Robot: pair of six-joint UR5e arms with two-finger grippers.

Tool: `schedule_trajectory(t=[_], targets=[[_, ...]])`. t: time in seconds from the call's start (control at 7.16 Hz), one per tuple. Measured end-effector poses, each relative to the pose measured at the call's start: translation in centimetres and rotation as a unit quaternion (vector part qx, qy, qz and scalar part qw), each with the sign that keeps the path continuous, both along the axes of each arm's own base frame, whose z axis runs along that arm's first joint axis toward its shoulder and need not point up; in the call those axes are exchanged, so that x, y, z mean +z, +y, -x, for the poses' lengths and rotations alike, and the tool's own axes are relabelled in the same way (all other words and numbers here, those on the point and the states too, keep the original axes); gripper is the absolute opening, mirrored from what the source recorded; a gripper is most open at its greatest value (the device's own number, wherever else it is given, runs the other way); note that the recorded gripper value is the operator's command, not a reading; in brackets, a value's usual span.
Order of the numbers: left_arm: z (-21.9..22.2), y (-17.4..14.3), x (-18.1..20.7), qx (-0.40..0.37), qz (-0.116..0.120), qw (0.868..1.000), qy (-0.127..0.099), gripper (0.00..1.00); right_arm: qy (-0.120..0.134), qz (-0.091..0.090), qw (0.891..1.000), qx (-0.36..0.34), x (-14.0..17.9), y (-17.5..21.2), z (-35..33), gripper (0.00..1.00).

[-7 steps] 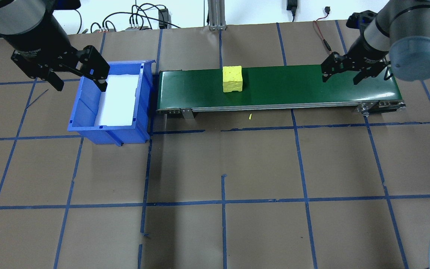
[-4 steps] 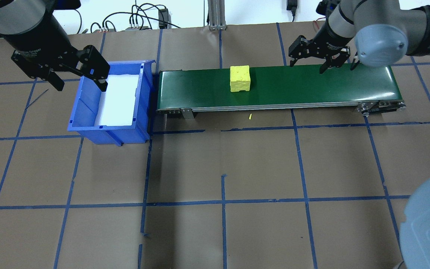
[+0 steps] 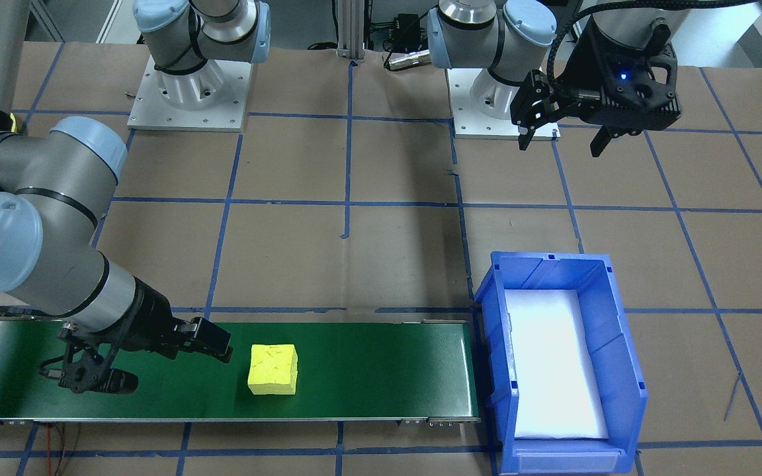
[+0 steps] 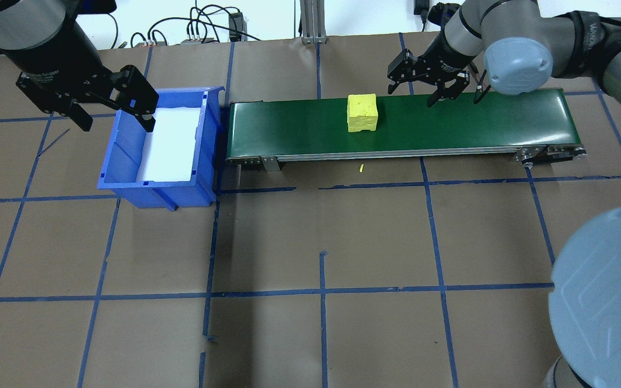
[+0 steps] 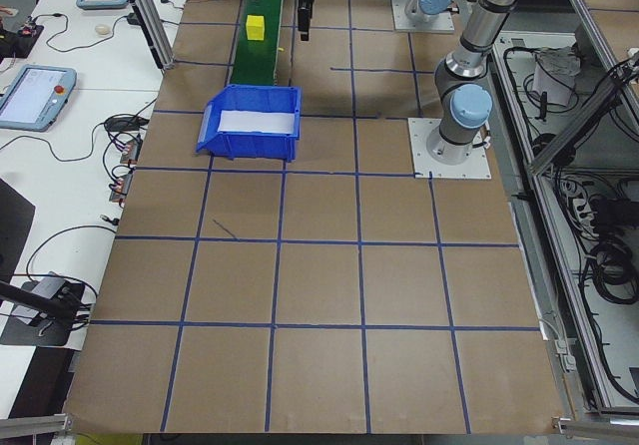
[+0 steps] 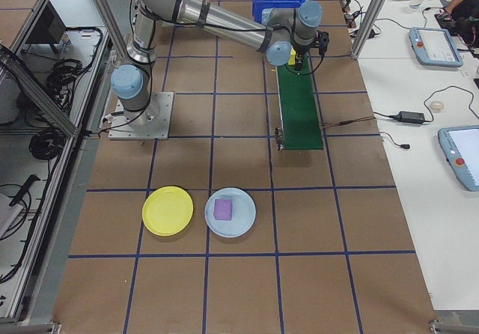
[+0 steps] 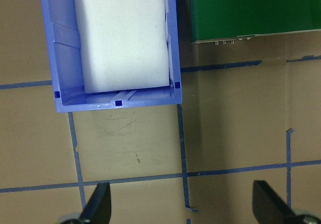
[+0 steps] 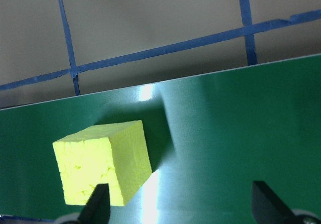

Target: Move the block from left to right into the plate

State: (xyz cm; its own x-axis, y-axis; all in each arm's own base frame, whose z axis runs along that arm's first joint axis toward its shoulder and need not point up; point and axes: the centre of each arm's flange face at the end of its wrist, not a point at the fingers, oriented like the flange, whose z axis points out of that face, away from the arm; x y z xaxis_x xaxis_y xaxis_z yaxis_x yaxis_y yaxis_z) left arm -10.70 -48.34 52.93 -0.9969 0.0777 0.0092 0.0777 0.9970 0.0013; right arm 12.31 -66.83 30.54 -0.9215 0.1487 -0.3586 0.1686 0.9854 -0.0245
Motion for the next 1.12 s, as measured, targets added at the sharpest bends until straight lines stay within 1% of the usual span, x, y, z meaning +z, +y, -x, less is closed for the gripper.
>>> schedule_trajectory(t=[0.56, 0.98, 1.12], targets=[[0.0, 0.0, 0.0, 0.000, 0.001, 1.000, 0.000, 1.00, -0.023, -0.003, 1.000, -0.001, -1.6, -0.6, -0.4, 1.00], [-0.1, 0.0, 0.0, 0.001, 0.001, 1.000, 0.001, 1.00, -0.026, -0.007, 1.000, -0.001, -3.2, -0.2, -0.5, 0.99], [-0.1, 0.0, 0.0, 0.001, 0.001, 1.000, 0.001, 1.00, -0.025, -0.008, 1.000, 0.000, -3.8, -0.2, -0.5, 0.87]])
